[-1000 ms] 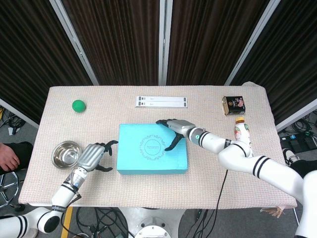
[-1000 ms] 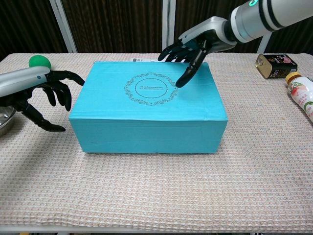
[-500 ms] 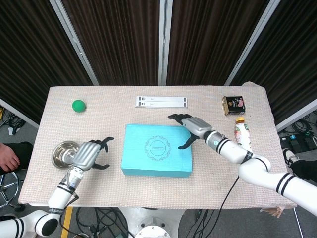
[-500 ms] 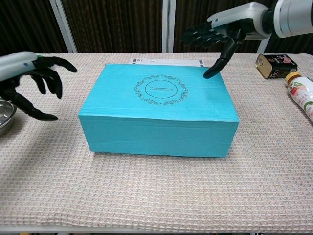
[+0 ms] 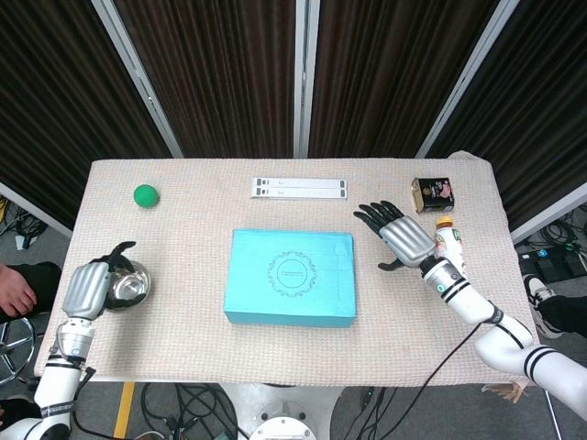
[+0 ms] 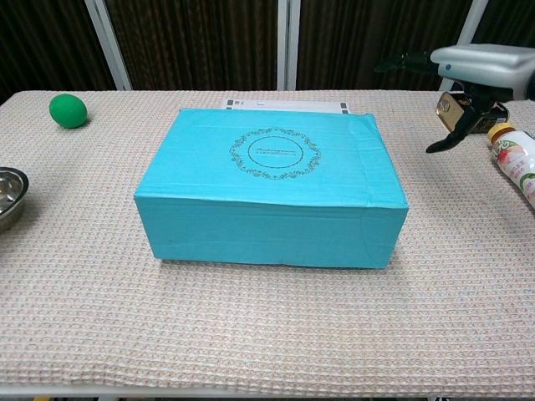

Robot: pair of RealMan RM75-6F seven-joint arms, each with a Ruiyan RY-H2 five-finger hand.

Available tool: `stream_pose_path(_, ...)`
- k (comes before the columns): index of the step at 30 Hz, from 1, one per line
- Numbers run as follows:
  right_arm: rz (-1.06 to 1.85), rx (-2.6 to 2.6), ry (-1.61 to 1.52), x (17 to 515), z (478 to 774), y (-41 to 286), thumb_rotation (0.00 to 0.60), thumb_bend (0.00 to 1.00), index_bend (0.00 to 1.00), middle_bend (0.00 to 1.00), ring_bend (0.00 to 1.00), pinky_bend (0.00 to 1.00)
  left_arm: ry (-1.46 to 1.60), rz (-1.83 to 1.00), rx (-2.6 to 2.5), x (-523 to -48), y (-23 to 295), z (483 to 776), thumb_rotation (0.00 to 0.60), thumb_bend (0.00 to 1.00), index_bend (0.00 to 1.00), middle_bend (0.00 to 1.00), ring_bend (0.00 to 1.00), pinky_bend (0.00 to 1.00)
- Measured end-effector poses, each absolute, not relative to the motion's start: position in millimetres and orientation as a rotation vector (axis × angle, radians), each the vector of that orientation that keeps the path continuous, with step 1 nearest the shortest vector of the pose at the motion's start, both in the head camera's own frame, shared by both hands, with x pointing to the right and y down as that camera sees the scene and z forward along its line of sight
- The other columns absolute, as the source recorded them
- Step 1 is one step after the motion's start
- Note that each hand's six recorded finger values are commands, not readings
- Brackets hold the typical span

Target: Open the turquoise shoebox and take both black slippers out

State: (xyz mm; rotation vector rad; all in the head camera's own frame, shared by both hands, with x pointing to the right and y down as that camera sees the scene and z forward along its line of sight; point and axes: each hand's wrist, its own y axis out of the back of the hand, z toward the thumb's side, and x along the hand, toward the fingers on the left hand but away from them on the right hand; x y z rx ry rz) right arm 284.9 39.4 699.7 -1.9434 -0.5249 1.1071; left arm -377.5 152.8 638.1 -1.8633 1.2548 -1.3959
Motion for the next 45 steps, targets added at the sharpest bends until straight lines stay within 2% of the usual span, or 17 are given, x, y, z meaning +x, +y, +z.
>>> stream_pose_path(4, 1.041, -1.912, -0.518, 284.7, 717.6, 52.2, 0.600, 0.00, 0.00, 0.00, 0.00, 0.00, 1.284, -1.382, -1.869, -381.0, 153.1, 634.6, 0.600, 0.00, 0.18, 0.45, 0.40, 0.41)
stream_pose_path(10, 0.884, -1.861, -0.524, 261.7, 729.2, 70.6, 0.600, 0.00, 0.00, 0.00, 0.00, 0.00, 1.290, -1.372, -1.883, -381.9, 150.8, 633.3, 0.600, 0.00, 0.18, 0.45, 0.40, 0.41)
stream_pose_path(16, 0.807, -1.832, -0.494, 240.7, 739.2, 84.0, 0.600, 0.00, 0.00, 0.00, 0.00, 0.00, 1.289, -1.365, -1.906, -380.0, 149.9, 632.0, 0.600, 0.00, 0.18, 0.45, 0.40, 0.41)
stream_pose_path(20, 0.734, -1.810, -0.484, 229.8, 734.7, 90.4, 0.600, 0.02, 0.00, 0.00, 0.00, 0.00, 1.292, -1.360, -1.916, -379.1, 149.7, 631.5, 0.600, 0.00, 0.18, 0.45, 0.40, 0.41)
stream_pose_path(22, 0.681, -1.786, -0.484, 224.9, 728.3, 92.6, 0.600, 0.07, 0.08, 0.05, 0.00, 0.00, 1.290, -1.360, -1.922, -378.8, 149.9, 631.9, 0.600, 0.00, 0.18, 0.45, 0.40, 0.41)
stream_pose_path(24, 0.635, -1.767, -0.485, 221.3, 722.3, 94.7, 0.600, 0.13, 0.21, 0.14, 0.00, 0.00, 1.289, -1.360, -1.928, -378.3, 150.0, 632.3, 0.600, 0.00, 0.18, 0.45, 0.40, 0.41)
stream_pose_path(27, 0.568, -1.739, -0.475, 216.9, 714.2, 99.7, 0.600, 0.28, 0.40, 0.27, 0.06, 0.00, 1.288, -1.361, -1.936, -377.7, 150.0, 633.2, 0.600, 0.00, 0.18, 0.45, 0.40, 0.41)
stream_pose_path(29, 0.542, -1.742, -0.468, 214.3, 712.5, 103.5, 0.600, 0.35, 0.48, 0.31, 0.10, 0.00, 1.288, -1.361, -1.942, -376.8, 149.9, 634.1, 0.600, 0.00, 0.18, 0.45, 0.40, 0.41)
stream_pose_path(36, 0.537, -1.825, -0.546, 216.5, 711.6, 103.0, 0.600, 0.44, 0.60, 0.42, 0.19, 0.00, 1.292, -1.354, -1.950, -375.2, 147.0, 635.3, 0.600, 0.00, 0.18, 0.45, 0.40, 0.41)
stream_pose_path(45, 0.563, -2.123, -0.901, 231.3, 716.7, 85.4, 0.600, 0.45, 0.62, 0.44, 0.20, 0.00, 1.336, -1.313, -1.920, -377.4, 141.4, 627.9, 0.600, 0.00, 0.18, 0.45, 0.39, 0.41)
